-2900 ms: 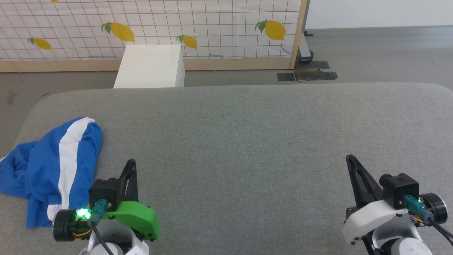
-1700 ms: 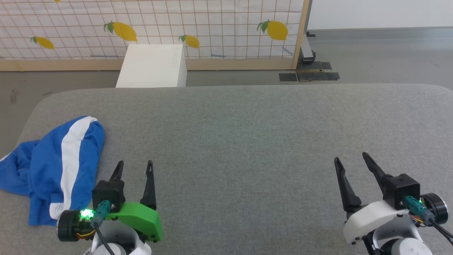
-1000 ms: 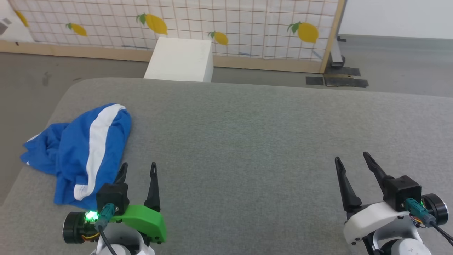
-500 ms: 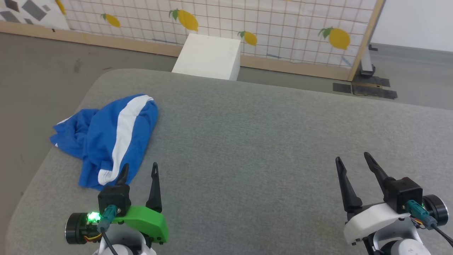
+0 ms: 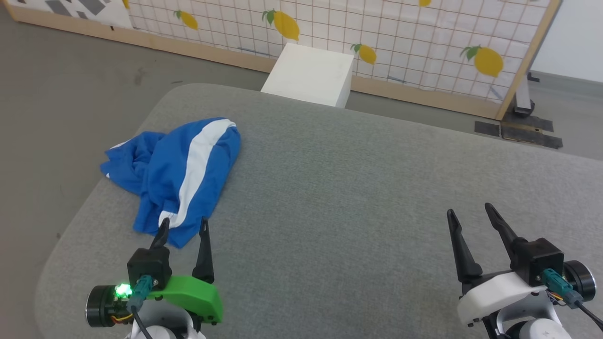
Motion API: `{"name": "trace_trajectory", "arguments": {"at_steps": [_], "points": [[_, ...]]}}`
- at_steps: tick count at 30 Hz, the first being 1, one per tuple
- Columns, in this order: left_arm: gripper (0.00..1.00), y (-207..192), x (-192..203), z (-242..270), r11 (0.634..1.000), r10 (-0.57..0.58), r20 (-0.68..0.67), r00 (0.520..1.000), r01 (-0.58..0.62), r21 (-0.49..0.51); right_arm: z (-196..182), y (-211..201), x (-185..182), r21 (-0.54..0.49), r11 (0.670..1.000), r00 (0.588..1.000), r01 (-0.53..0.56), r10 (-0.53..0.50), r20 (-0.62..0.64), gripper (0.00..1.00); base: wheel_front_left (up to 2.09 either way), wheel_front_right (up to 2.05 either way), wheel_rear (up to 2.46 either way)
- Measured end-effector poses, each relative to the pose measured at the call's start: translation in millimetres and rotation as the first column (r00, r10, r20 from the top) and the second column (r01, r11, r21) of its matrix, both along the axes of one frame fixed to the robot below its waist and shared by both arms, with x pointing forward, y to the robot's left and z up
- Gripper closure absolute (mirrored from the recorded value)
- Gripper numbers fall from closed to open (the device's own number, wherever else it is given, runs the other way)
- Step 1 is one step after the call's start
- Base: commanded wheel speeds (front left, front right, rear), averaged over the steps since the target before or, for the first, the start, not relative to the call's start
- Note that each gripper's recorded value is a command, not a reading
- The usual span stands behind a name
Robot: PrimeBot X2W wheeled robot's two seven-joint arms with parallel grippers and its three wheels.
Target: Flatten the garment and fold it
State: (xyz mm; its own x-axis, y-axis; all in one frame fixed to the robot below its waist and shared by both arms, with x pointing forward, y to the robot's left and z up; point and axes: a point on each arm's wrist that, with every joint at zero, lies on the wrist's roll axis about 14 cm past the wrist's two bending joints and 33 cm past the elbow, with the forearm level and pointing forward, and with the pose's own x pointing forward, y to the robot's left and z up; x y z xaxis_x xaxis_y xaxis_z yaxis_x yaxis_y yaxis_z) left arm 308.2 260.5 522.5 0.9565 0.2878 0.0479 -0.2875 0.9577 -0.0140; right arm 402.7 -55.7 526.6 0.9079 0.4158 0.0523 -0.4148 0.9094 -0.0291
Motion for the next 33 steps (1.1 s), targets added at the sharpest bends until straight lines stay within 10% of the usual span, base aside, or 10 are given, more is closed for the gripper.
{"name": "trace_trajectory", "arguments": {"at_steps": [33], "points": [[0.00,54,-58,-1,0.972,0.233,0.038,0.972,-0.232,-0.019,0,70,4,0.029,0.981,0.982,-0.190,0.189,0.026,0.00,0.00,0.00,0.00]]}}
